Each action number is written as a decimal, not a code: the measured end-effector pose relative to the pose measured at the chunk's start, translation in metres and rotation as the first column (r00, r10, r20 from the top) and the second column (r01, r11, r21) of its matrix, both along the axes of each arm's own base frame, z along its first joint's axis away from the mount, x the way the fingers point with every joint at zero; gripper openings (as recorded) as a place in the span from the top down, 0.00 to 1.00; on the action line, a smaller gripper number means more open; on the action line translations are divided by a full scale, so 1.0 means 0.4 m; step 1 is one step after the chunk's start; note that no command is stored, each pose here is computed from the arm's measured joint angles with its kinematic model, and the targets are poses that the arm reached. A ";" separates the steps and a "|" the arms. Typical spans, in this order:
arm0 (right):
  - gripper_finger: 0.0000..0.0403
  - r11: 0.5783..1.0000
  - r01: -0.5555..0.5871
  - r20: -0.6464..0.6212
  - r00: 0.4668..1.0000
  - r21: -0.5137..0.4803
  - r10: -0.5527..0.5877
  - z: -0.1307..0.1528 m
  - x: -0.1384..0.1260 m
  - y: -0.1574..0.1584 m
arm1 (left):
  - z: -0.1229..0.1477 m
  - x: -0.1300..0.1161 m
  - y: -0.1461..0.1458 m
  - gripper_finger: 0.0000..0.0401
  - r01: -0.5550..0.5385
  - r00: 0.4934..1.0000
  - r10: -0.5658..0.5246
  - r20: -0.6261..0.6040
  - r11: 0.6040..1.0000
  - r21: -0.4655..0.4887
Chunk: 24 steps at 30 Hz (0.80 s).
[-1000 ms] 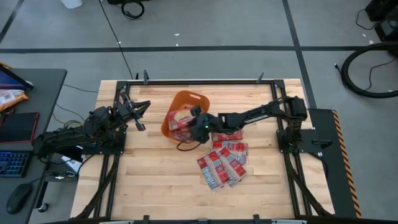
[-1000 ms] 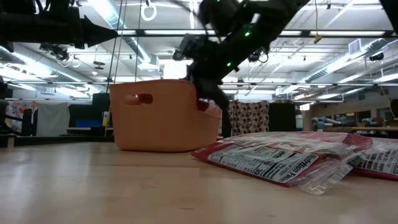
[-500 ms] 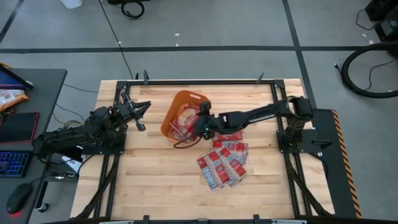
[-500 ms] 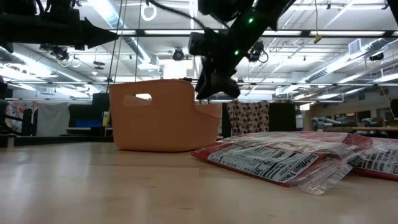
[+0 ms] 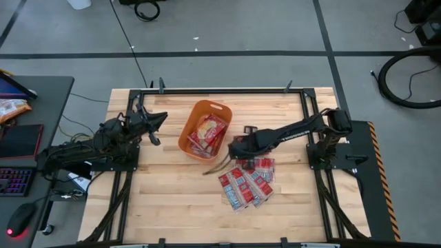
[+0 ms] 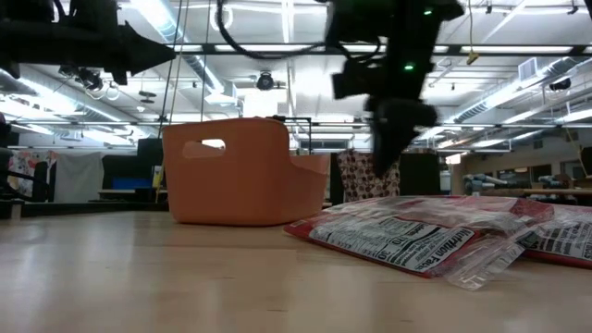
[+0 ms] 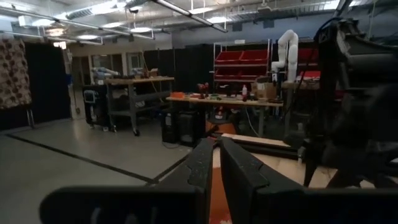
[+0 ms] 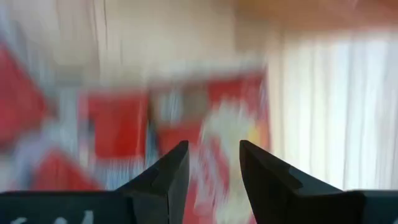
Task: Sort popcorn bags into baskets
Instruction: Put the red popcorn pack into the orange bin
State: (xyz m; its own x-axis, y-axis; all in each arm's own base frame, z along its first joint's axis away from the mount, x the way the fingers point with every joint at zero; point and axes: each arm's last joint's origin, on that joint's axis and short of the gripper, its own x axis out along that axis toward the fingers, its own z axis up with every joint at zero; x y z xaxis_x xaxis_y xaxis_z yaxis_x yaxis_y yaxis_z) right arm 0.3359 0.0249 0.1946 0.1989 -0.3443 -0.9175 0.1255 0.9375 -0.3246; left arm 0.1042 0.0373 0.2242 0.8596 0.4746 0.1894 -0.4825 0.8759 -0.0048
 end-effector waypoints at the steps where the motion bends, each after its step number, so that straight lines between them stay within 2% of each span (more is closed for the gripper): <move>1: 0.63 1.000 0.017 -0.038 0.999 0.001 -0.017 -0.003 -0.013 0.008 | -0.001 0.000 0.000 0.91 0.001 1.000 -0.001 -0.001 1.000 -0.005; 5: 0.61 0.997 0.068 -0.121 0.991 0.030 -0.064 -0.022 -0.046 0.033 | -0.002 0.000 0.000 0.91 0.002 1.000 -0.002 -0.004 1.000 -0.008; 9: 0.54 0.997 0.080 -0.126 0.989 0.025 -0.076 -0.043 -0.059 0.045 | -0.004 0.001 0.000 0.91 0.002 1.000 -0.002 -0.011 1.000 -0.011; 15: 0.44 0.995 0.076 -0.092 0.992 -0.069 -0.082 -0.066 -0.067 0.045 | -0.004 0.001 0.000 0.91 0.001 1.000 -0.002 -0.012 1.000 -0.009; 18: 0.43 0.993 0.064 -0.084 0.994 -0.102 -0.072 -0.087 -0.078 0.048 | -0.004 0.001 0.000 0.91 0.001 1.000 -0.001 -0.012 1.000 -0.009; 24: 0.45 0.998 0.023 -0.030 0.999 -0.057 -0.024 -0.127 -0.084 0.067 | -0.004 0.001 0.000 0.91 0.001 1.000 -0.001 -0.012 1.000 -0.009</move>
State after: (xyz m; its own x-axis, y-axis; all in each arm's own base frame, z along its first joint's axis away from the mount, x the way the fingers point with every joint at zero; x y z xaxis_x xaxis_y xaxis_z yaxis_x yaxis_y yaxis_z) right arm 0.3024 0.0517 0.1437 0.1621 -0.4004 -0.9019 0.1362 0.9143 -0.3814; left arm 0.1045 0.0373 0.2228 0.8624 0.4751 0.1747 -0.4815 0.8764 -0.0063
